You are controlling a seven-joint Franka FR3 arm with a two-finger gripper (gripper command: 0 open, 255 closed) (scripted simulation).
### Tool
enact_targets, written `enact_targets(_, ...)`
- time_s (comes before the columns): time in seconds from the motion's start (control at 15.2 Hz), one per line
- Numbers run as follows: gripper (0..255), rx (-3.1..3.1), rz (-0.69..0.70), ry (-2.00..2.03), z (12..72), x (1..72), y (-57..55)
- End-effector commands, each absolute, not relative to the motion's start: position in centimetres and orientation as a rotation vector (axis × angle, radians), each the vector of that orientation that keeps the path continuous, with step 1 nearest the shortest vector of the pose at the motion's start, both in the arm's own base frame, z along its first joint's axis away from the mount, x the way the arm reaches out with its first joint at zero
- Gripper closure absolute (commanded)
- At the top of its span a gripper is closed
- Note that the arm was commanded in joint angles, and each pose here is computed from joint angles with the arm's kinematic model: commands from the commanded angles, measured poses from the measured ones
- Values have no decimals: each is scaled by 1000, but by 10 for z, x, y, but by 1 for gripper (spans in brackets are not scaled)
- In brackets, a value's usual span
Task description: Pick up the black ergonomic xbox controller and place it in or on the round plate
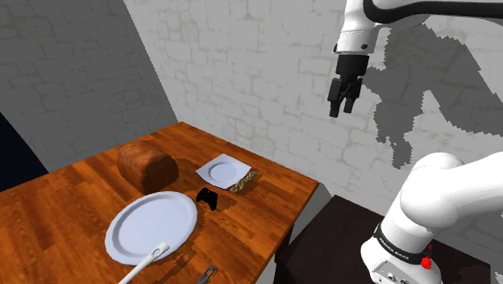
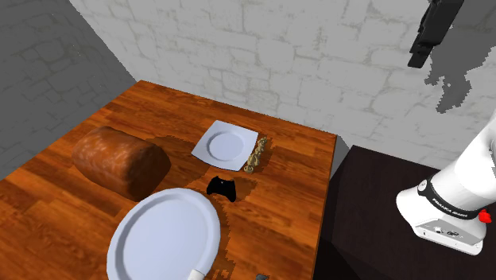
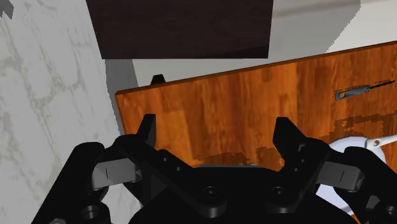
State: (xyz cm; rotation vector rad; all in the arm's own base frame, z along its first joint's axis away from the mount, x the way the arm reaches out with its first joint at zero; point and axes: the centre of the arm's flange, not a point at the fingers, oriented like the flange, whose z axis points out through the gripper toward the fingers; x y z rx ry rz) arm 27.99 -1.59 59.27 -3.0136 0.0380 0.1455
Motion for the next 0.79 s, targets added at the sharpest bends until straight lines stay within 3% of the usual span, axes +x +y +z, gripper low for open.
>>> enact_targets(0.0, 0, -3014, 145, 38, 593, 280, -16)
enact_targets(0.73, 0, -3024, 118, 55, 506, 354, 72)
